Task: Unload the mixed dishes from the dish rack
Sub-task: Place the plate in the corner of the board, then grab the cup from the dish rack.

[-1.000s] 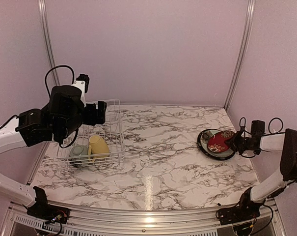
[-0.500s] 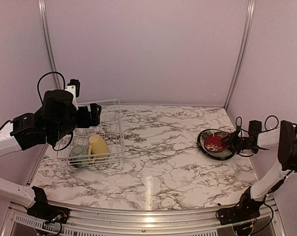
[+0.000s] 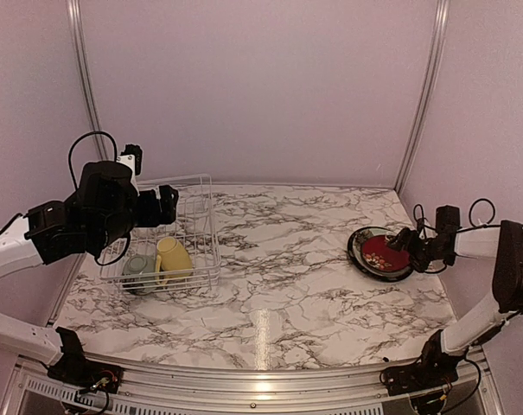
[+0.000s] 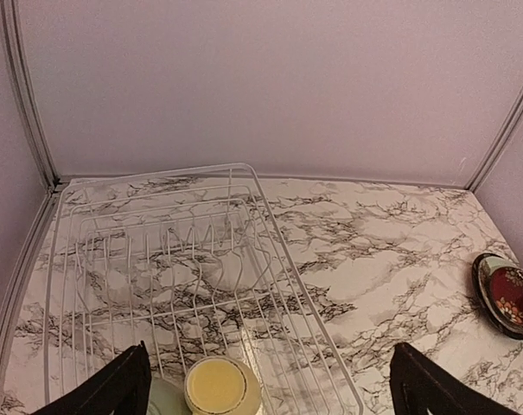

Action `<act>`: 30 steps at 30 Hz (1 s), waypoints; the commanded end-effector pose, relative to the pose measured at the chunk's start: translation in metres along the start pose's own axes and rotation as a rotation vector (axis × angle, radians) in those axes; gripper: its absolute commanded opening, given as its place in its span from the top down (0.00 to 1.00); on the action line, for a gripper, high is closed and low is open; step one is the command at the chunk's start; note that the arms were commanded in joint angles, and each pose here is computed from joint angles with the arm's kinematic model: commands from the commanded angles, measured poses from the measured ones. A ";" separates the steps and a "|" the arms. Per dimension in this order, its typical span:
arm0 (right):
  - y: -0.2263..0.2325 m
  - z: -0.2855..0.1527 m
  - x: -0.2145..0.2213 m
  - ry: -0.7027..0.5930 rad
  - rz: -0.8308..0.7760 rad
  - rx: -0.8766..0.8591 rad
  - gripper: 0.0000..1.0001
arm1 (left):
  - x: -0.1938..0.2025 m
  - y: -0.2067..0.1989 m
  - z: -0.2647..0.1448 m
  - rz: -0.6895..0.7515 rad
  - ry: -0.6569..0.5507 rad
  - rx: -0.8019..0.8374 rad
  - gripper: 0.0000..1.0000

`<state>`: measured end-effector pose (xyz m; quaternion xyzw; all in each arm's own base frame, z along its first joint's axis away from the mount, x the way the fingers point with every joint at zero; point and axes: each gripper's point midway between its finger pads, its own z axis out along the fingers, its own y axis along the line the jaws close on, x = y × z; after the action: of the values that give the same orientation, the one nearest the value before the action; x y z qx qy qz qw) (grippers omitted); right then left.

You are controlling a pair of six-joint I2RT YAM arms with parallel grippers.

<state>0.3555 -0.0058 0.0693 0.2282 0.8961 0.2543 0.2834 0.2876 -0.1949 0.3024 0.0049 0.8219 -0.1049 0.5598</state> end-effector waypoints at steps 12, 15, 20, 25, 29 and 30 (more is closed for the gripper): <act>-0.024 -0.034 -0.012 -0.097 -0.108 0.294 0.01 | 0.007 0.013 0.015 -0.044 0.024 0.009 0.01; -0.019 -0.044 -0.019 -0.133 -0.120 0.305 0.01 | 0.013 0.018 0.019 -0.043 0.050 -0.005 0.01; -0.003 -0.056 -0.028 -0.165 -0.175 0.309 0.02 | 0.030 0.025 0.021 -0.048 0.119 -0.022 0.01; 0.021 -0.063 -0.038 -0.208 -0.269 0.327 0.01 | 0.053 0.027 0.032 -0.050 0.232 -0.036 0.01; 0.033 -0.073 -0.047 -0.254 -0.317 0.358 0.01 | 0.066 0.027 0.041 -0.045 0.314 -0.068 0.01; 0.038 -0.074 -0.047 -0.261 -0.328 0.348 0.02 | 0.068 0.027 0.042 -0.044 0.327 -0.080 0.01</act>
<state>0.3519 -0.0248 0.1385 0.1695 0.9135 0.0482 0.3666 0.3080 -0.1838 0.2332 -0.0147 0.8828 -0.0953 0.4598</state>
